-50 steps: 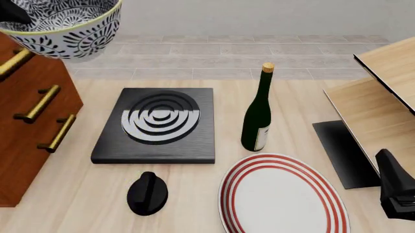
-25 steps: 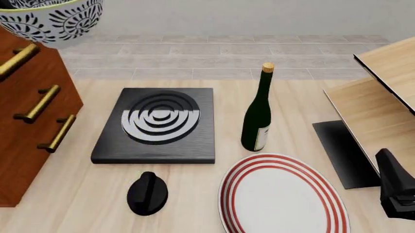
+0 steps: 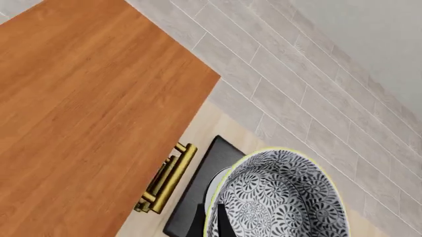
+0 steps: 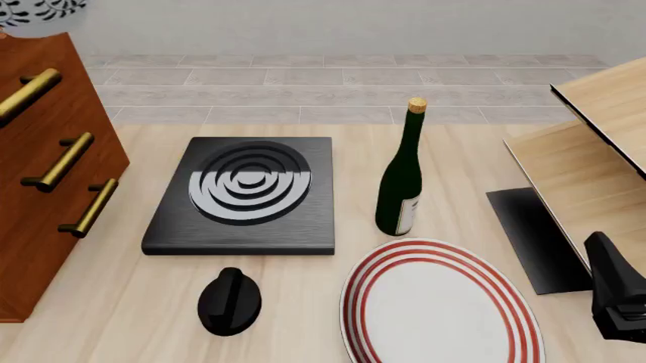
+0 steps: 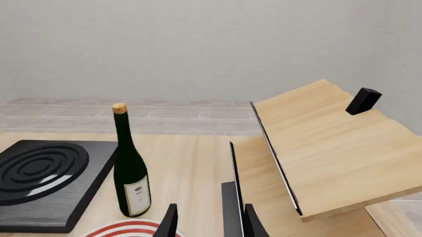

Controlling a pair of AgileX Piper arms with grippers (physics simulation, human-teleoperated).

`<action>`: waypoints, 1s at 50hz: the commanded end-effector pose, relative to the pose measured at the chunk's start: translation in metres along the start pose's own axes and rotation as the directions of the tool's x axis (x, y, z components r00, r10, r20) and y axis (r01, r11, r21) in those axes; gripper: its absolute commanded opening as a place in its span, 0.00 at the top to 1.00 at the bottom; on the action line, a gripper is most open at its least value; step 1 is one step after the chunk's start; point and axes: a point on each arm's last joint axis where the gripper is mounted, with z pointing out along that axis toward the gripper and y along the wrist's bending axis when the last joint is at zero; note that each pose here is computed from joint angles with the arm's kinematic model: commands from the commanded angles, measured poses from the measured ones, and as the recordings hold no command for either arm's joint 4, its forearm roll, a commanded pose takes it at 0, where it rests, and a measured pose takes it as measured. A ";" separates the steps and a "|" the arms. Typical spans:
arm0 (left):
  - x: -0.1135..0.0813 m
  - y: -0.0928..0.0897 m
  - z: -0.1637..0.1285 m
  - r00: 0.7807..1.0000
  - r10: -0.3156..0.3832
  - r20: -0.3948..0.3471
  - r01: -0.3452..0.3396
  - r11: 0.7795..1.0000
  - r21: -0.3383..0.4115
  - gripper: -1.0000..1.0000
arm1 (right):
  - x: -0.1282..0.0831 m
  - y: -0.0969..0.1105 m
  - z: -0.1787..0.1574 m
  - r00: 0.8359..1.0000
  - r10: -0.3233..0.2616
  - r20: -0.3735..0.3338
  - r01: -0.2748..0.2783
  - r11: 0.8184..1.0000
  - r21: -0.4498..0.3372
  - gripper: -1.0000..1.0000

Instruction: Put the bowl on the top of the cabinet.

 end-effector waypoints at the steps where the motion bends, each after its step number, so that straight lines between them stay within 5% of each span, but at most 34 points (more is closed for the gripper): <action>1: -0.017 0.007 -0.019 0.998 -0.033 0.052 0.035 0.999 -0.024 1.00 | 0.001 0.000 0.000 1.000 0.003 0.000 -0.003 1.000 0.001 0.00; 27: -0.041 0.041 -0.048 0.973 -0.147 0.175 0.172 0.976 -0.136 1.00 | 0.000 0.000 0.000 1.000 -0.001 0.000 0.001 1.000 -0.002 0.00; 50: -0.059 0.082 -0.058 0.929 -0.229 0.289 0.305 0.918 -0.252 1.00 | 0.000 0.000 0.001 1.000 0.000 -0.002 0.000 1.000 -0.002 0.00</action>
